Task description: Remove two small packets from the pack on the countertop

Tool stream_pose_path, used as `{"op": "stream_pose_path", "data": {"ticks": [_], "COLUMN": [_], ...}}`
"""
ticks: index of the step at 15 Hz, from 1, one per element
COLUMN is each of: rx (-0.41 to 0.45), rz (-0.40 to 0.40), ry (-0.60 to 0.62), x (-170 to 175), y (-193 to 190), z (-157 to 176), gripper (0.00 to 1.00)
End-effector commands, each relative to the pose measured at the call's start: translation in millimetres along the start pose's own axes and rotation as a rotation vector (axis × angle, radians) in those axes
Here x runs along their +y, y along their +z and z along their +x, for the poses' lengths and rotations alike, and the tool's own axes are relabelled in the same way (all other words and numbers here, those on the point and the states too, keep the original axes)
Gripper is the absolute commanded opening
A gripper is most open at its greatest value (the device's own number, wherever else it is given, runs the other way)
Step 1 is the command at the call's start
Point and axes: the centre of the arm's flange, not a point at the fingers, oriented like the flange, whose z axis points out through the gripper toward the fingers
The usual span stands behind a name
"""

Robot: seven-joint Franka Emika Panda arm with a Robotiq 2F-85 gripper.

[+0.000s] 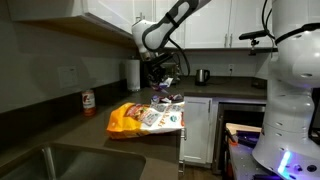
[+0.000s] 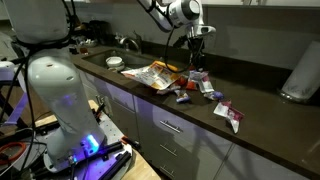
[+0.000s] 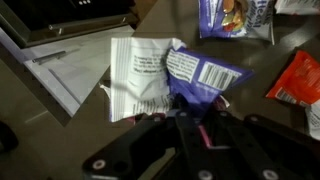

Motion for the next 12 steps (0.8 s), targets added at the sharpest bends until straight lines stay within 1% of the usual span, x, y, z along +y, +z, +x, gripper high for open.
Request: {"op": "stream_pose_path", "data": {"ticks": [1,7,11,12], "rx": [-0.03,-0.023,-0.046,-0.051], "rz": [-0.051,-0.093,-0.105,-0.107], "ry": [0.135,0.302,0.385,0.398], "x": [0.1,9.2,10.4,9.5], "y": [6.2,21.1,29.1,30.6], "z": [11.1,17.4,18.8,18.0], "gripper": [0.09,0.09,0.09,0.42]}}
